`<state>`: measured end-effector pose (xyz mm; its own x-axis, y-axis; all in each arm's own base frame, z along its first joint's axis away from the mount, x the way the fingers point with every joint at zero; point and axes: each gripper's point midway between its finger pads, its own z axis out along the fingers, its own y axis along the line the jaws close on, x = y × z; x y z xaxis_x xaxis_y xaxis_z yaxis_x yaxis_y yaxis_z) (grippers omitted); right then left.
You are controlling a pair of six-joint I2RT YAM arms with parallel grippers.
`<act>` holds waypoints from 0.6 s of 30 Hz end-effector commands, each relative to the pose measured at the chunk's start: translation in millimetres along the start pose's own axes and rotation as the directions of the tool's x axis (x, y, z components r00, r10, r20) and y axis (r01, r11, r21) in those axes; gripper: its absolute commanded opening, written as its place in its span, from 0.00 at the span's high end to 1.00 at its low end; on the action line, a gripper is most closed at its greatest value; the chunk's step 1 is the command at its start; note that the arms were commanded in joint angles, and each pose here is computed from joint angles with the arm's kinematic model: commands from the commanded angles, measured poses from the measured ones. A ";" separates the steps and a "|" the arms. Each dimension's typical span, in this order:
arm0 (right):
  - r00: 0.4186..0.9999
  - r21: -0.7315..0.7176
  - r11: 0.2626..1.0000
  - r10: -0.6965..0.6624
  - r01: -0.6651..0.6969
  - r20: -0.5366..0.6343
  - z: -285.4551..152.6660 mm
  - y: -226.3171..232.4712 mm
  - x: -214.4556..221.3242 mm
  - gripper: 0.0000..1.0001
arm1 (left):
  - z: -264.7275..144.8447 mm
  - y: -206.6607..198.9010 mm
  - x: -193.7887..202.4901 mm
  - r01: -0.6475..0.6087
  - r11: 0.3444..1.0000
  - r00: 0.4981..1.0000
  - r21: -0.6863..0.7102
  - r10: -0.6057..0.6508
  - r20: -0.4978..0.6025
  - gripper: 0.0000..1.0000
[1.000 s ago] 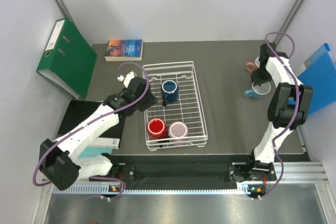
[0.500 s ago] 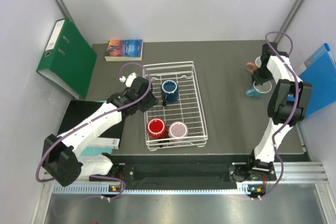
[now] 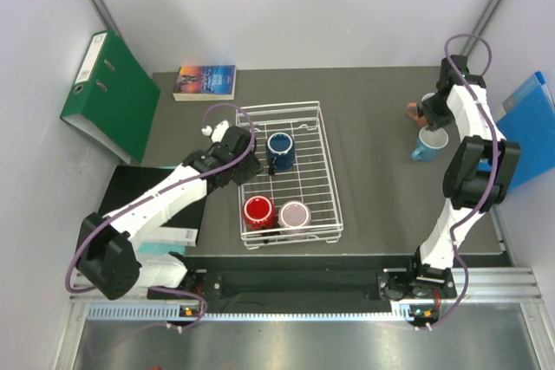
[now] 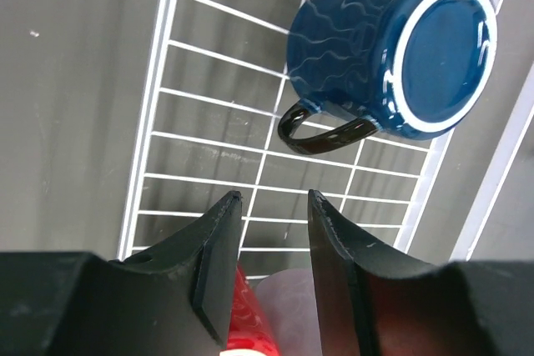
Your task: Unload the cups from the dish rack
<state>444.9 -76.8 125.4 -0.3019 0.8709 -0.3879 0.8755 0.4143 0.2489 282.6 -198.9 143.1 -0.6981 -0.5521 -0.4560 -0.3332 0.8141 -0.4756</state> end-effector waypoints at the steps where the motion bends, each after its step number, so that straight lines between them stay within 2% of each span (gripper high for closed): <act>1: 0.996 -0.151 0.988 0.021 -0.009 0.081 -69.0 16.1 -29.0 0.53 | -8.2 -28.3 -17.7 0.005 0.997 0.999 0.072 -0.009 0.051 0.57; 3: 0.998 -0.189 0.982 0.012 0.000 0.064 -80.1 16.5 -21.0 0.53 | -9.5 -29.8 -21.5 0.001 0.997 0.998 0.072 -0.006 0.066 0.58; 8: 0.991 -0.351 0.929 -0.080 0.113 0.107 -149.0 36.5 15.5 0.52 | -12.2 -24.8 -35.0 -0.082 0.996 0.990 0.016 0.080 0.113 0.57; 9: 0.986 -0.413 0.900 -0.091 0.142 0.141 -170.8 44.0 18.5 0.52 | -10.0 -21.9 -38.3 -0.129 0.992 0.984 -0.007 0.129 0.123 0.57; 10: 0.972 -0.453 0.861 -0.180 0.231 0.153 -181.4 52.5 44.5 0.51 | -11.8 -26.2 -42.8 -0.152 0.988 0.980 -0.006 0.152 0.131 0.56; 12: 0.948 -0.523 0.790 -0.250 0.318 0.199 -209.7 56.6 62.0 0.49 | -6.6 -26.3 -47.0 -0.232 0.972 0.963 -0.034 0.234 0.136 0.54; 13: 0.909 -0.546 0.726 -0.339 0.417 0.244 -217.9 60.0 84.8 0.43 | -8.6 -33.7 -53.5 -0.250 0.968 0.956 -0.029 0.251 0.150 0.51; 15: 0.862 -0.579 0.639 -0.389 0.507 0.326 -243.2 52.7 99.5 0.34 | -1.7 -36.4 -56.8 -0.322 0.945 0.935 -0.054 0.326 0.142 0.47; 16: 0.818 -0.566 0.592 -0.455 0.573 0.352 -237.7 43.7 120.4 0.24 | -2.6 -46.5 -59.9 -0.348 0.937 0.926 -0.032 0.349 0.143 0.45; 18: 0.790 -0.578 0.540 -0.458 0.612 0.408 -252.6 24.8 127.2 0.15 | 2.8 -48.6 -61.1 -0.405 0.913 0.904 -0.046 0.407 0.129 0.41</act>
<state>367.5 104.1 295.1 -0.5141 0.5562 -0.6529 0.2522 0.8256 0.5048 328.6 -204.6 180.8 -0.6841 -0.3513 -0.6392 -0.1654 0.9283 -0.3331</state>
